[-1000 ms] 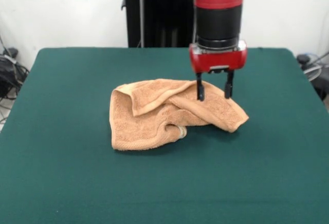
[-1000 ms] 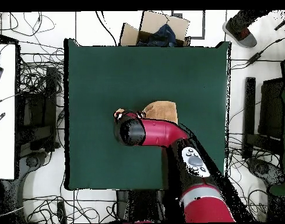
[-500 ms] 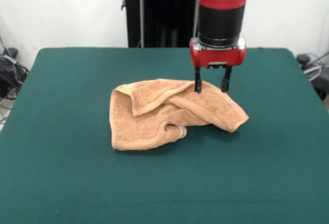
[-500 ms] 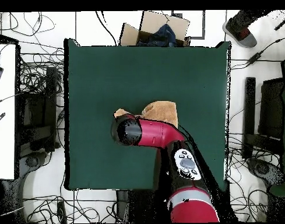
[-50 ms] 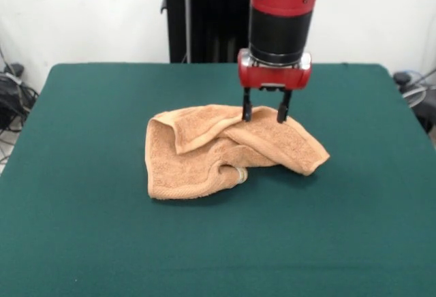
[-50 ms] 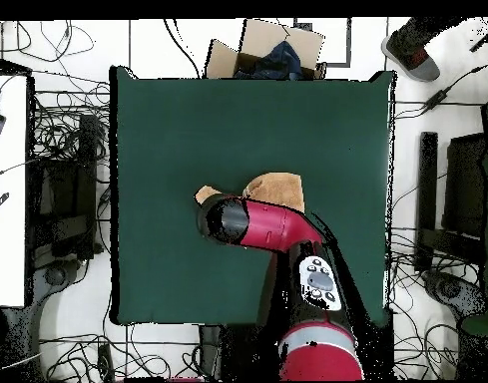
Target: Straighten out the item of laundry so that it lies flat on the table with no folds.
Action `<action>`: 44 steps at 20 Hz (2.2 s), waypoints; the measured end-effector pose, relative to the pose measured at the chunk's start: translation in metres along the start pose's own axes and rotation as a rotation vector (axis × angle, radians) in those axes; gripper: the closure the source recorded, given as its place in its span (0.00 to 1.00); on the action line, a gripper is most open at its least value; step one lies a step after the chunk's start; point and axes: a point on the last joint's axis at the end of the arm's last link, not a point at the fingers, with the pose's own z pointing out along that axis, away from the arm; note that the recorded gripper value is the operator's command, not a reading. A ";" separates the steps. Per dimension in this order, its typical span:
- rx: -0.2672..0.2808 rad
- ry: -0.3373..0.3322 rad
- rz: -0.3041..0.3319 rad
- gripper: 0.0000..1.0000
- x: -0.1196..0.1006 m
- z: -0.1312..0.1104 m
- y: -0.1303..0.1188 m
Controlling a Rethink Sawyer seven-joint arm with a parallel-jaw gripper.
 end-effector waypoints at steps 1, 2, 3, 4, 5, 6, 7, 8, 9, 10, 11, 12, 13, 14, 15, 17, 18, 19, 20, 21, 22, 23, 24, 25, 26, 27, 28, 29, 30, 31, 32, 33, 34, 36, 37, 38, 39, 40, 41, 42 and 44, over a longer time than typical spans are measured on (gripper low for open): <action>0.004 0.007 0.005 0.00 0.000 0.002 -0.001; 0.007 0.011 0.009 0.00 -0.001 0.004 -0.002; 0.008 0.013 0.010 0.00 -0.001 0.005 -0.002; 0.010 0.016 0.015 0.00 -0.002 0.008 -0.003; 0.013 0.019 0.020 0.00 -0.002 0.011 -0.004; 0.016 0.022 0.025 0.00 -0.002 0.014 -0.005; 0.023 0.027 0.033 0.00 -0.003 0.019 -0.009; 0.026 0.029 0.037 0.00 -0.003 0.021 -0.011; 0.029 0.031 0.039 0.00 -0.003 0.023 -0.013; 0.033 0.034 0.042 0.00 -0.003 0.025 -0.016; 0.038 0.038 0.045 0.00 -0.002 0.028 -0.019; 0.044 0.043 0.048 0.00 -0.001 0.031 -0.023; 0.047 0.046 0.050 0.00 -0.001 0.034 -0.025; 0.051 0.050 0.051 0.00 0.000 0.037 -0.027; 0.054 0.055 0.053 0.00 0.000 0.041 -0.029; 0.065 0.072 0.058 0.00 0.004 0.053 -0.036; 0.068 0.077 0.060 0.00 0.005 0.057 -0.038; 0.069 0.081 0.062 0.00 0.006 0.059 -0.040; 0.069 0.085 0.064 0.00 0.007 0.063 -0.041; 0.069 0.089 0.067 0.00 0.008 0.068 -0.044; 0.069 0.090 0.069 0.00 0.009 0.072 -0.045; 0.070 0.089 0.073 0.00 0.008 0.077 -0.048; 0.071 0.085 0.077 0.00 0.007 0.080 -0.050; 0.071 0.085 0.077 0.00 0.006 0.080 -0.051; 0.072 0.081 0.076 0.00 0.004 0.080 -0.051; 0.072 0.080 0.076 0.00 0.003 0.080 -0.052; 0.072 0.080 0.076 0.00 0.003 0.081 -0.052; 0.072 0.080 0.076 0.00 0.003 0.081 -0.052; 0.072 0.079 0.076 0.00 0.003 0.081 -0.052; 0.072 0.079 0.076 0.00 0.002 0.081 -0.052; 0.072 0.078 0.078 0.00 0.001 0.082 -0.053; 0.072 0.078 0.078 0.00 0.001 0.082 -0.054; 0.072 0.078 0.079 0.00 0.000 0.082 -0.054; 0.071 0.076 0.080 0.00 -0.001 0.083 -0.055; 0.071 0.075 0.081 0.00 -0.001 0.083 -0.055; 0.071 0.074 0.081 0.00 -0.002 0.083 -0.056; 0.070 0.074 0.082 0.00 -0.003 0.084 -0.056; 0.069 0.073 0.083 0.00 -0.004 0.084 -0.057; 0.067 0.071 0.085 0.00 -0.005 0.084 -0.057; 0.065 0.070 0.087 0.00 -0.006 0.084 -0.058; 0.061 0.072 0.094 0.00 -0.006 0.085 -0.060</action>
